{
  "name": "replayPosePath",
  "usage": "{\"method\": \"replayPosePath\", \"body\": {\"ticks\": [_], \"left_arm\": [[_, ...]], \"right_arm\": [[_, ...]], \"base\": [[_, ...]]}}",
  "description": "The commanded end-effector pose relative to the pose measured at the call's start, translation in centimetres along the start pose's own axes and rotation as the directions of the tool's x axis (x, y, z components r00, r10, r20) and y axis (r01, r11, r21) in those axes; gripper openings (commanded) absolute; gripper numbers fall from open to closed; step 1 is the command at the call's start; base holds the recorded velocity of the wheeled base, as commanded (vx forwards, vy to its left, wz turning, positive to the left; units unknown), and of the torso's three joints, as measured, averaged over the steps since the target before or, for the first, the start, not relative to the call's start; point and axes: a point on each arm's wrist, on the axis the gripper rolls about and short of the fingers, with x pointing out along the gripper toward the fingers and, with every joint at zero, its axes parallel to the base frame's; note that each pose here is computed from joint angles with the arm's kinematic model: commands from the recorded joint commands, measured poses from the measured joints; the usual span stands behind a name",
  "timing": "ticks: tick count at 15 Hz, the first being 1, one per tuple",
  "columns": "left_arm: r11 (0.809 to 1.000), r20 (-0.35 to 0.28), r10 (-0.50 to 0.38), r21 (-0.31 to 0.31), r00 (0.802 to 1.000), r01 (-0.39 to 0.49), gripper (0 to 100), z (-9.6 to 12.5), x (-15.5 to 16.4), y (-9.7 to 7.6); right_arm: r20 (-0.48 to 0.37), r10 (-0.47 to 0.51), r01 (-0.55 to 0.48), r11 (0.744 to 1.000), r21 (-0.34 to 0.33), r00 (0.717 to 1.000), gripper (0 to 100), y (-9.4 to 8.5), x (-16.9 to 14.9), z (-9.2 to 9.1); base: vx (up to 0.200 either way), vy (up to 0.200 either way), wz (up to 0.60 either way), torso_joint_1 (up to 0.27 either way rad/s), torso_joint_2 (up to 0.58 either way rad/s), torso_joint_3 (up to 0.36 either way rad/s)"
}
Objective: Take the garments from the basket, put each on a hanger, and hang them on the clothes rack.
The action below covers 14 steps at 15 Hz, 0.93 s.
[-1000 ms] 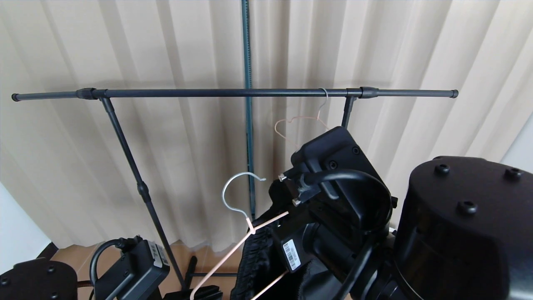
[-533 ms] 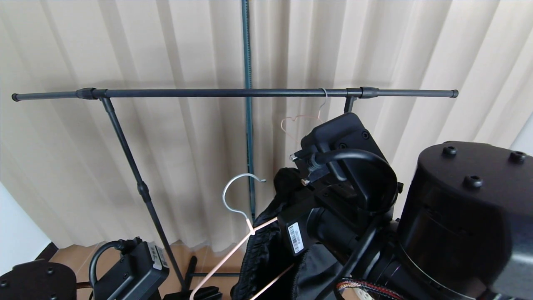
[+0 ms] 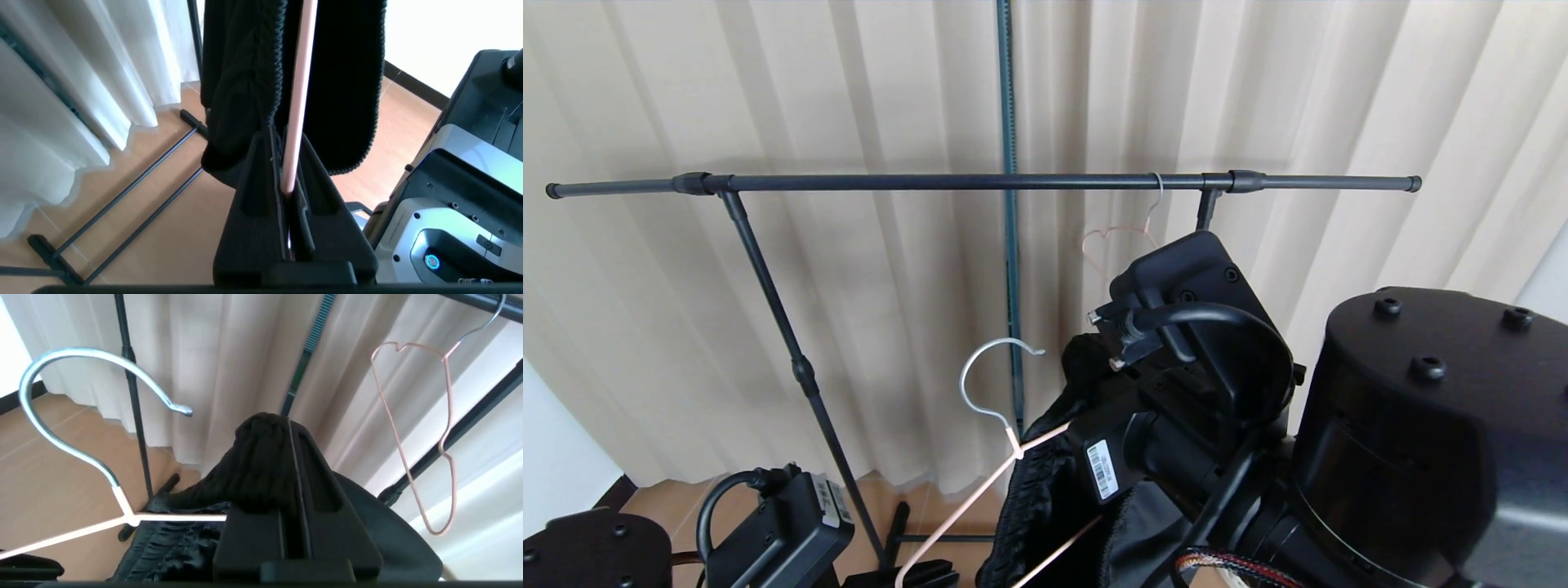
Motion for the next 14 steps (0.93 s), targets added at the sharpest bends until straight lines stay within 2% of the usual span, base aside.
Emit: {"method": "replayPosePath", "body": {"ticks": [1, 6, 10, 14], "left_arm": [[1.0, 0.0, 0.0, 0.0, 1.0, 0.0, 0, 0.0, 0.0, 0.0], [1.0, 0.01, 0.0, 0.001, 1.0, 0.0, 0, 0.0, -0.1, 0.0], [1.0, 0.009, -0.001, 0.003, 1.0, 0.001, 0, 0.0, -0.1, 0.0], [1.0, 0.008, -0.006, 0.005, 1.0, 0.006, 0, -0.1, -0.1, -0.1]], "right_arm": [[-0.003, 0.001, -0.001, 1.0, -0.003, 1.0, 100, 0.0, 0.0, -0.1], [-0.001, -0.013, 0.013, 1.0, 0.002, 1.0, 100, -0.4, 0.2, 0.0], [0.002, -0.063, 0.063, 0.998, 0.019, 0.998, 100, -1.3, 1.5, 0.2], [-0.021, -0.087, 0.087, 0.996, 0.003, 0.996, 100, -0.7, 2.6, -0.6]], "base": [[0.0, 0.0, 0.0, 0.0, 0.0, 0.0], [0.0, 0.0, 0.0, 0.0, 0.0, 0.0], [0.0, 0.0, 0.0, 0.0, 0.0, 0.0], [0.0, 0.0, 0.0, 0.0, 0.0, 0.0]]}}
